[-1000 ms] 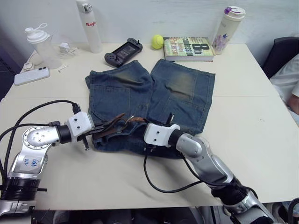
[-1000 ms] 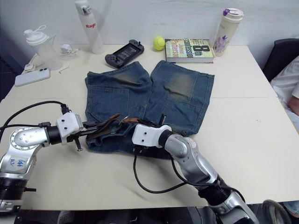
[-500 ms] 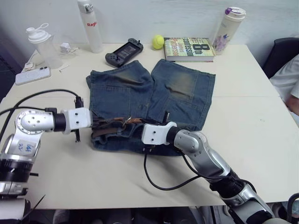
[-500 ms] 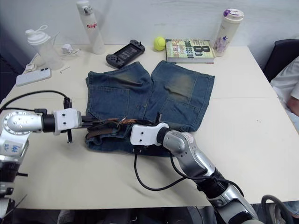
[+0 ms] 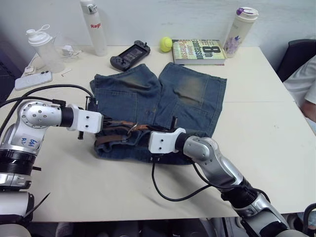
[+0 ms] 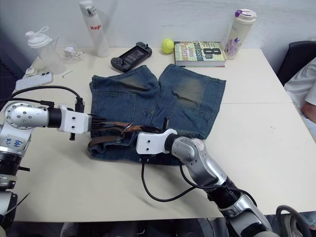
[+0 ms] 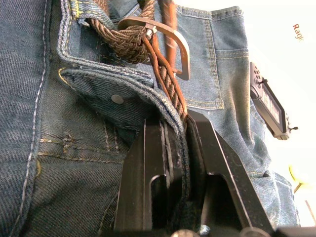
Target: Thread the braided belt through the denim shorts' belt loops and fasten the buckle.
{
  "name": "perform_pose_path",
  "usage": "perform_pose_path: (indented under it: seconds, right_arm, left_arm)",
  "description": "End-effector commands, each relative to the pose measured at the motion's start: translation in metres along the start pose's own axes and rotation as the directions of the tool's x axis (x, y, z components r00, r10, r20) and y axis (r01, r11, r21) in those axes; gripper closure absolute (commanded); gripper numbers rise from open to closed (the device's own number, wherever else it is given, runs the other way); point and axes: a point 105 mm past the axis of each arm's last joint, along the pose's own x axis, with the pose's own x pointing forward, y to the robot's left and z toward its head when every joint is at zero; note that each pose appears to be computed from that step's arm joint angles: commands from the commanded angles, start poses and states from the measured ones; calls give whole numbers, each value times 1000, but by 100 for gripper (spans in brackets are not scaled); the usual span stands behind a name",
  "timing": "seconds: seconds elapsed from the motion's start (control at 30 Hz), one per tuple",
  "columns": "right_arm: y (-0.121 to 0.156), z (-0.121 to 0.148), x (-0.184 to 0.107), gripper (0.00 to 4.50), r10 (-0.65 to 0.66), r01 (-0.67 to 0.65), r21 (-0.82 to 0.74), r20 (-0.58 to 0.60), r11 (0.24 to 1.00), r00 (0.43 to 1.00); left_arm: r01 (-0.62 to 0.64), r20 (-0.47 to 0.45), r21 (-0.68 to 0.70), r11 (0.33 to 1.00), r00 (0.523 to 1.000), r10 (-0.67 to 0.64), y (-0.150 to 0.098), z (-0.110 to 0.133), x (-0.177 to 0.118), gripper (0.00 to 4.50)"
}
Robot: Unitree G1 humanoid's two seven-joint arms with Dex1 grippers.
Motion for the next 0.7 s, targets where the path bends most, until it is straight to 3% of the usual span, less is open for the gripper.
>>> perform_pose_path:
  seconds: [0.03, 0.7]
  right_arm:
    - [-8, 13, 0, 444, -22, 23, -32, 45, 999, 999]
    - [-7, 17, 4, 444, -14, 16, -42, 51, 999, 999]
  left_arm:
    - [-11, -7, 49, 999, 1000, 11, 9, 5, -7, 450]
    - [8, 74, 116, 993, 997, -17, 17, 27, 11, 450]
